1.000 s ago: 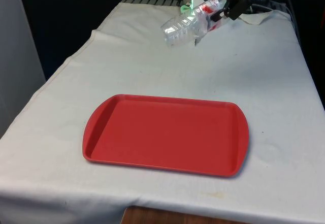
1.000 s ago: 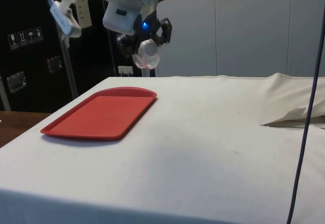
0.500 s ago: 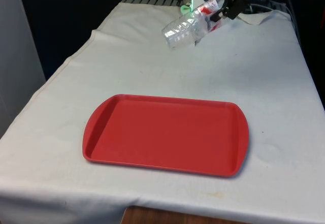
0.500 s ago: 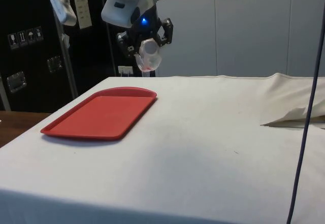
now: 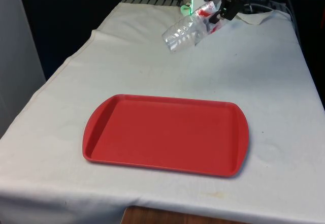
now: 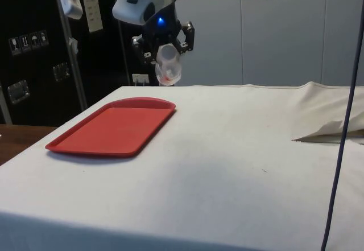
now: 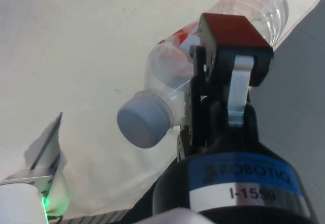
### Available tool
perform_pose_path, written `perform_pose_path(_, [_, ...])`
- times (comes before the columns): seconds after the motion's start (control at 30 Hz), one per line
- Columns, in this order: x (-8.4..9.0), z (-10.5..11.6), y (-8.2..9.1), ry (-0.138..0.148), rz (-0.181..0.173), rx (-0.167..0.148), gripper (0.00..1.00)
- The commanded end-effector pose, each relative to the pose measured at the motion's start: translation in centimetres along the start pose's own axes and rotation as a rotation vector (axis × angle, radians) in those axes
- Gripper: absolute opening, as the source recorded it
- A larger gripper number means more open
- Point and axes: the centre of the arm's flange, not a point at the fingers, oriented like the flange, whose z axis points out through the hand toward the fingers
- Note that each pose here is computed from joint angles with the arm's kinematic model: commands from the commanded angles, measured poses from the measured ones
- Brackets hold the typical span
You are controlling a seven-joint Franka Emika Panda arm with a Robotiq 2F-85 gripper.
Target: Place the bottle upright on the tray.
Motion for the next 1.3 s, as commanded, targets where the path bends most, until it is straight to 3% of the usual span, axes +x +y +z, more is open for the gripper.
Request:
perform_pose_path(0.0, [-0.3,-0.1,-0.1,0.016,0.004,-0.012,0.0])
perform_pose_path(0.13, [-0.9,-0.1,-0.2,0.034,0.013,-0.012,0.0])
perform_pose_path(0.17, [-0.7,0.0,-0.1,0.025,0.013,-0.001,0.0])
perform_pose_path(0.2, [-1.0,-0.1,-0.2,0.038,0.014,-0.013,0.0])
perform_pose_path(0.63, [-3.2,-1.8,-1.5,0.094,0.041,-0.023,0.0])
perform_pose_path(0.7, [-3.1,-1.6,-1.3,0.084,0.041,-0.016,0.0])
perform_pose_path(0.93, [-4.3,-1.9,-1.6,0.142,0.068,-0.033,0.0])
perform_pose_path(1.0, [-4.2,-1.9,-1.7,0.138,0.069,-0.026,0.0])
perform_pose_path(1.17, [-4.9,-1.9,-1.6,0.181,0.09,-0.041,0.0])
perform_pose_path(1.27, [-4.9,-1.9,-1.7,0.185,0.096,-0.033,0.0])
